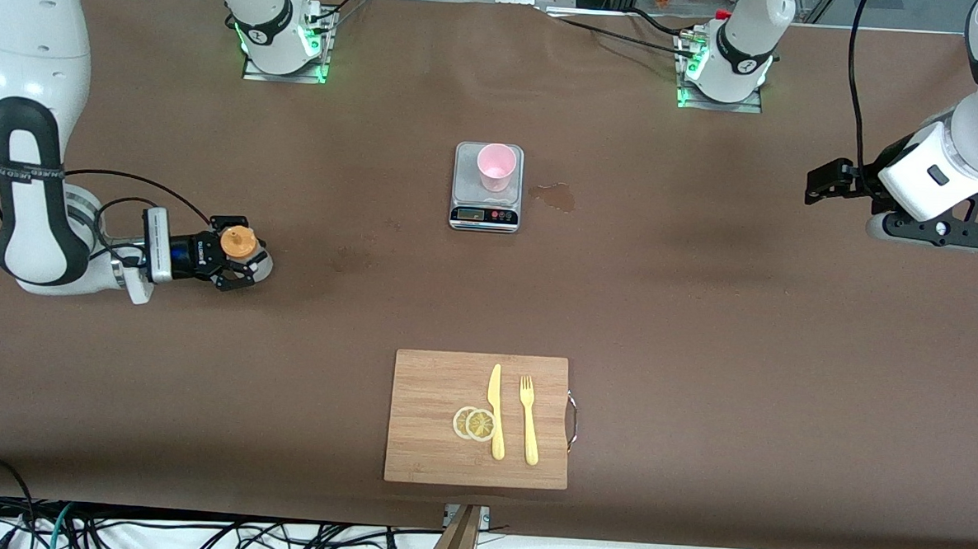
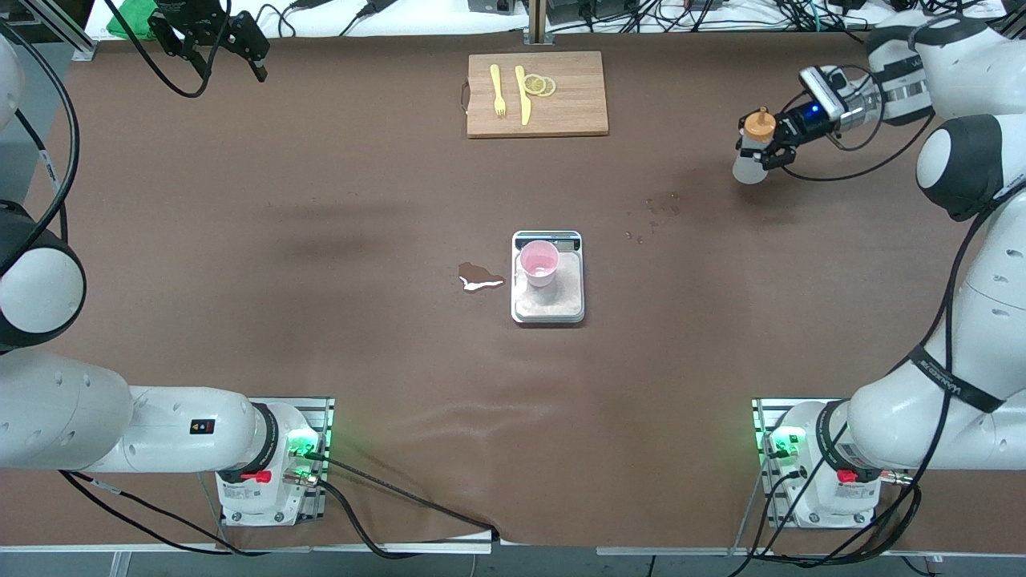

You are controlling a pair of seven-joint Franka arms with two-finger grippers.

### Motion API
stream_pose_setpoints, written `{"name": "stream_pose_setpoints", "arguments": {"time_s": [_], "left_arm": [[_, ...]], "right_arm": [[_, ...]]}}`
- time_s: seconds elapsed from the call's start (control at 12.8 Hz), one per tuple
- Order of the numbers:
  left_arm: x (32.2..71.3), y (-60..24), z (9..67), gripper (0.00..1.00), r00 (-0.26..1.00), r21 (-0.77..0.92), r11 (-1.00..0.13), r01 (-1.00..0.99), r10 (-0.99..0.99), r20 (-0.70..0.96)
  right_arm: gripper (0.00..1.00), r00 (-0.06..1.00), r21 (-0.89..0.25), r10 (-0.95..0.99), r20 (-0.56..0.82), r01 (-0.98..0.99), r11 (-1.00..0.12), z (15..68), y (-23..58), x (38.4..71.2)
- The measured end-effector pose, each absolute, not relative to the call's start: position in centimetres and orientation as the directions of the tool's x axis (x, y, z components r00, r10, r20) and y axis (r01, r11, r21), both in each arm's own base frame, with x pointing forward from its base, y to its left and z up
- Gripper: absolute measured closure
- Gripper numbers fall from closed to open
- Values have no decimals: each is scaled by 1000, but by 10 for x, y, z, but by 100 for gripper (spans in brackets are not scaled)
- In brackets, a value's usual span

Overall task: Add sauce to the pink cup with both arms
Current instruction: 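Carry the sauce bottle back beside the scale with the right gripper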

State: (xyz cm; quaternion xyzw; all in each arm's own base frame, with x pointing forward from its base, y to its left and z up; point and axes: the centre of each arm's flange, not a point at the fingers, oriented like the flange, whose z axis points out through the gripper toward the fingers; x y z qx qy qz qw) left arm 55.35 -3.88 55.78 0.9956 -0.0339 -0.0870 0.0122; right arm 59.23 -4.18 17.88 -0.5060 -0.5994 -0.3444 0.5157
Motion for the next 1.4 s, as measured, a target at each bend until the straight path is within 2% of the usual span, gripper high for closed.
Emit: {"name": "stream_pose_setpoints", "arguments": {"time_s": [0.31, 1.01, 1.09, 1.17, 1.33, 1.4], "left_arm": [[553, -40, 558, 0, 982, 30, -997, -68, -72, -172], [553, -43, 558, 0, 982, 30, -997, -72, -77, -172], [553, -43, 558, 0, 982, 30, -997, -72, -76, -172], [553, -43, 558, 0, 982, 30, -997, -72, -76, -172], [553, -42, 558, 0, 982, 30, -997, -72, -76, -172], [553, -42, 558, 0, 982, 30, -997, -72, -76, -172]], "right_arm": [[80, 13, -39, 95, 995, 960, 278, 143, -58, 569], [81, 12, -19, 27, 1000, 967, 255, 96, -87, 551], [75, 6, -11, 21, 1000, 966, 259, 96, -88, 553], [65, 1, -5, 15, 1000, 965, 264, 98, -89, 556], [39, -1, 4, -10, 1000, 959, 284, 108, -90, 561], [30, -6, 11, -16, 1000, 957, 291, 112, -90, 564]]}}
